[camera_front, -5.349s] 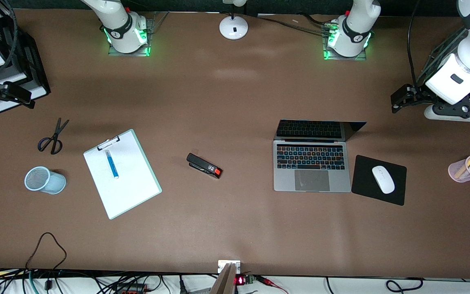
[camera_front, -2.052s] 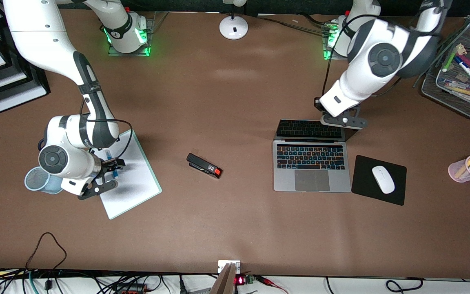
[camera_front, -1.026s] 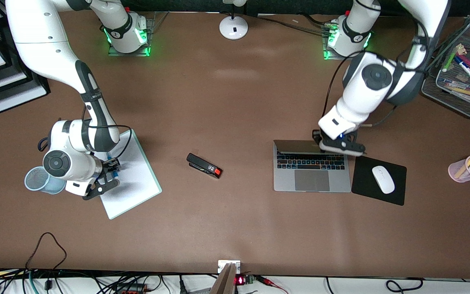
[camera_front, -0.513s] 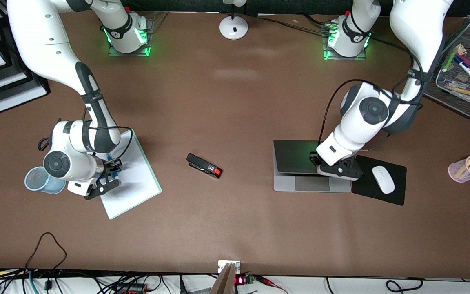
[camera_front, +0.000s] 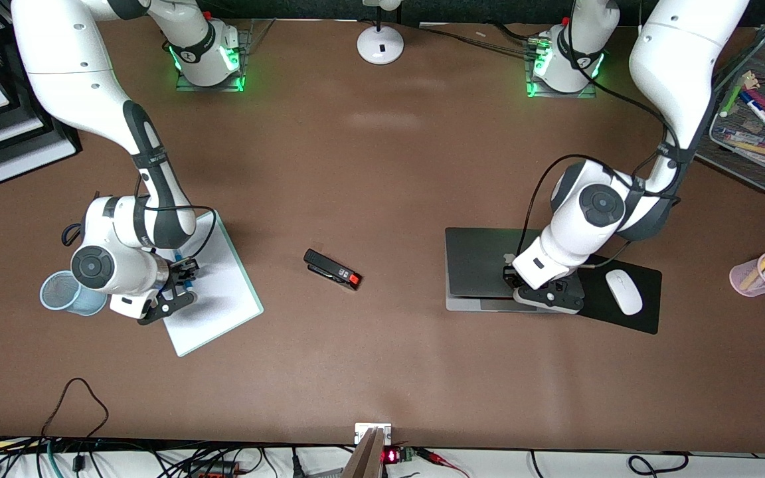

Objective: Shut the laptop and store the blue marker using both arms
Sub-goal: 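Grasp the blue marker with the right gripper while the left gripper pushes the lid, then press the laptop lid shut with the left gripper while the right gripper lifts the marker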

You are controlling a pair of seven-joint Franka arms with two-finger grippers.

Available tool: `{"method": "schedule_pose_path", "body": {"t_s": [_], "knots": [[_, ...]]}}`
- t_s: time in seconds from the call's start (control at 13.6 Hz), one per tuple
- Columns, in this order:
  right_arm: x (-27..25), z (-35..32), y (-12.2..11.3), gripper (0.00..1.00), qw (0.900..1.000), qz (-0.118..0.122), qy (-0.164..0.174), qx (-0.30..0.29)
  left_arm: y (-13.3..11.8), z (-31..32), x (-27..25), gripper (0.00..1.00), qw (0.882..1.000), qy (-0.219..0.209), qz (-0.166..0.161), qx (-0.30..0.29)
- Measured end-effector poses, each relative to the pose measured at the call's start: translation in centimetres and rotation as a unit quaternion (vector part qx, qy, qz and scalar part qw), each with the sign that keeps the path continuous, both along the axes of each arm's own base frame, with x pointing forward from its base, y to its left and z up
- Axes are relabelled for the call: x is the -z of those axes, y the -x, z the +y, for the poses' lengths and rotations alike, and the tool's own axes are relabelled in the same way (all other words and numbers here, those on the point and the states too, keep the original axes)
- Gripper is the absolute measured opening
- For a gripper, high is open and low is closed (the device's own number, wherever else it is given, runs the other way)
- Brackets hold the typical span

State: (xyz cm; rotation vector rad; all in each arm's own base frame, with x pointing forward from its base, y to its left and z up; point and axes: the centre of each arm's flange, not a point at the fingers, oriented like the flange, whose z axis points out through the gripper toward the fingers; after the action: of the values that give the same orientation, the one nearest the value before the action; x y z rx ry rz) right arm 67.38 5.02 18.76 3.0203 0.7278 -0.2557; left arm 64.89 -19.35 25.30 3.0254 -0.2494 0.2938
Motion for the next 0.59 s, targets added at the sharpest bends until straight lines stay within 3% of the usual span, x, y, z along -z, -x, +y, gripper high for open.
{"method": "schedule_pose_path", "body": {"t_s": [0.29,0.59], "knots": [[0.0,0.0,0.0,0.18,1.000,-0.001,0.000,0.000,0.0,0.0,2.1,0.01,1.000,0.001,0.004,0.004],[0.0,0.0,0.0,0.17,1.000,0.000,-0.001,-0.005,-0.1,0.7,4.7,0.01,1.000,-0.006,-0.003,0.012]]}}
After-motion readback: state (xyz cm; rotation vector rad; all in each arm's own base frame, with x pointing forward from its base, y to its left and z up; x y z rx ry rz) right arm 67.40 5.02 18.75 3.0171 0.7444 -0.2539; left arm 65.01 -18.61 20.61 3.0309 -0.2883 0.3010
